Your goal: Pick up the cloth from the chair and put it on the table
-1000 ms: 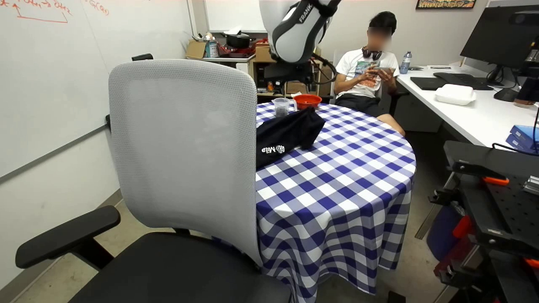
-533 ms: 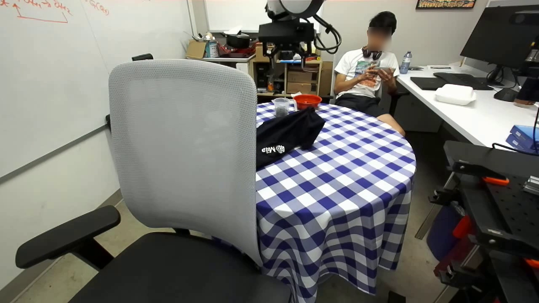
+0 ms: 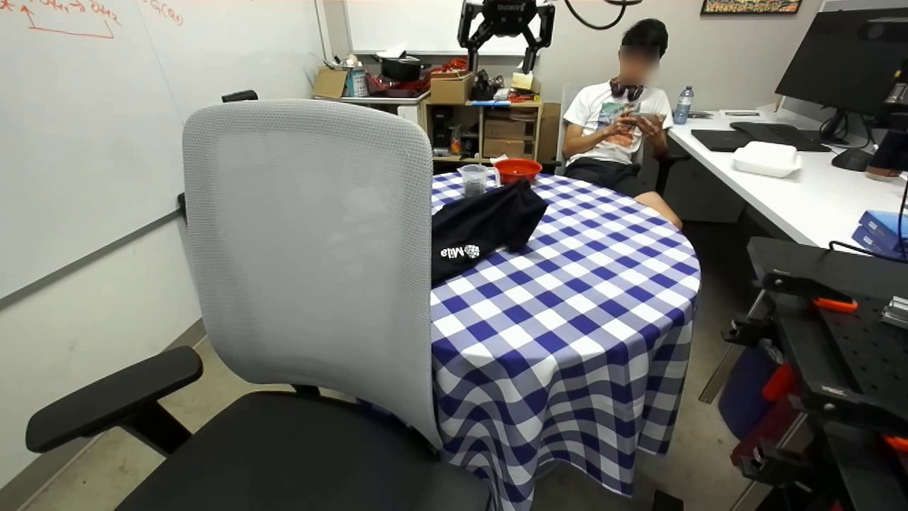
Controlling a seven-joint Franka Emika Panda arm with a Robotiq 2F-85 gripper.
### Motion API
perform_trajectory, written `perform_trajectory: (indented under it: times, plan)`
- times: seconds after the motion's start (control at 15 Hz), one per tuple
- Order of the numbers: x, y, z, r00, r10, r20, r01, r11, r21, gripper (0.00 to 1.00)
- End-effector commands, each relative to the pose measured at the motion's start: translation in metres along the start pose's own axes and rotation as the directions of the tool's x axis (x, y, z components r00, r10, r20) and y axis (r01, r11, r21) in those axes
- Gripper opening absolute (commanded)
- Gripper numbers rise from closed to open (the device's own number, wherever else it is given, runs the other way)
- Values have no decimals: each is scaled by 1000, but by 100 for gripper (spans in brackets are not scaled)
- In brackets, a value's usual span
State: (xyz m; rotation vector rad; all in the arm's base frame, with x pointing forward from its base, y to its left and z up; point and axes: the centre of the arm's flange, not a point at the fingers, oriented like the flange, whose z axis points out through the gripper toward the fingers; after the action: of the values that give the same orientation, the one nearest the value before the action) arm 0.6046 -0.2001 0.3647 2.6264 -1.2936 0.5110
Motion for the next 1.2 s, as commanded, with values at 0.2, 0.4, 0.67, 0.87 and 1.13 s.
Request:
perform_trajectory:
  times: [0.2, 0.4, 0.67, 0.87, 1.13]
  plan:
    - [-20, 48, -33, 937, -329, 117, 323, 944, 69, 100]
    - [-31, 54, -42, 867, -475, 149, 462, 879, 115, 100]
    - [-49, 55, -58, 743, -648, 166, 620, 760, 193, 100]
    - [-64, 55, -64, 623, -758, 191, 718, 652, 243, 100]
    - [-56, 46, -54, 682, -708, 184, 679, 706, 201, 100]
